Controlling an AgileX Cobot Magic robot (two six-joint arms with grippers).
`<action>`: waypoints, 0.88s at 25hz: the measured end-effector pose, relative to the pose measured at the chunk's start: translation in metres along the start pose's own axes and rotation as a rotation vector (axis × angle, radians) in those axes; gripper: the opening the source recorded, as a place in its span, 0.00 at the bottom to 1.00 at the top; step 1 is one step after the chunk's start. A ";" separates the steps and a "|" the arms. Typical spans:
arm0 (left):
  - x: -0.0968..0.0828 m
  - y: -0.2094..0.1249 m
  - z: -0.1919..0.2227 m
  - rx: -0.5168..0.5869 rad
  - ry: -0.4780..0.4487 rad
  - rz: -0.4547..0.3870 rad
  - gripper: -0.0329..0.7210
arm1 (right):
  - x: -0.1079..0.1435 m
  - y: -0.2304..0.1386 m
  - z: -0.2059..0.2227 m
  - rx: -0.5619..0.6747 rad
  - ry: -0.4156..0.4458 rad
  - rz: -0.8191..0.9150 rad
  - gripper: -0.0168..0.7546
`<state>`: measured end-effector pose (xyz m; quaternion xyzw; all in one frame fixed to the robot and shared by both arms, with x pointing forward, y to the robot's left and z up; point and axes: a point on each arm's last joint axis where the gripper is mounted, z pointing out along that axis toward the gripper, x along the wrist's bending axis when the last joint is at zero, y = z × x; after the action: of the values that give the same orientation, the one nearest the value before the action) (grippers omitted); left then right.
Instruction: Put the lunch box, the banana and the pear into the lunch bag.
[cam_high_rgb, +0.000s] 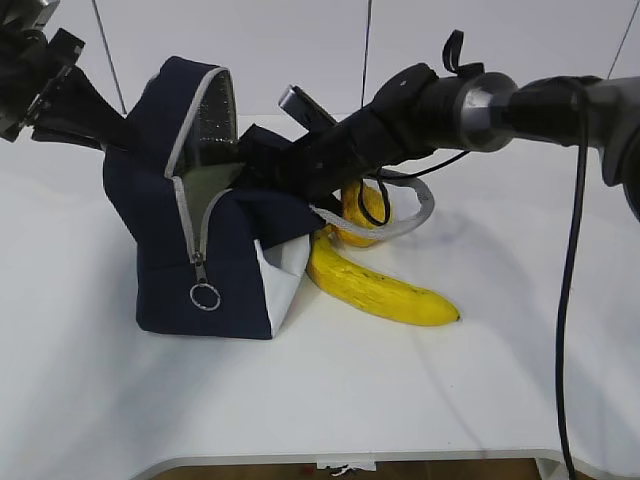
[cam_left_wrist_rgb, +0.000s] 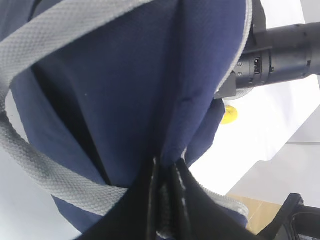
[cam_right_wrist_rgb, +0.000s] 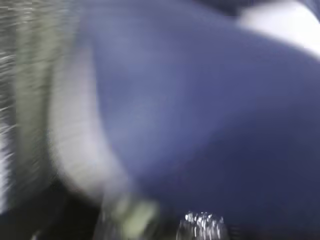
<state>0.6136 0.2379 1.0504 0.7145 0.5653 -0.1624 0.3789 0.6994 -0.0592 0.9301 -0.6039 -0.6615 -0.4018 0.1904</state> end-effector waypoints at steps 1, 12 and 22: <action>0.000 0.000 0.000 0.000 0.000 0.000 0.06 | 0.000 0.000 0.000 0.007 -0.003 -0.004 0.63; 0.000 0.000 0.000 0.001 0.000 0.000 0.06 | 0.040 0.022 -0.039 0.133 -0.089 -0.179 0.72; 0.000 0.000 0.000 0.001 0.000 0.000 0.06 | 0.079 0.044 -0.086 0.071 -0.210 -0.357 0.73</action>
<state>0.6135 0.2379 1.0504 0.7149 0.5652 -0.1625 0.3784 0.7053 -0.0759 1.0541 -0.5087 -0.7879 -0.3404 0.0674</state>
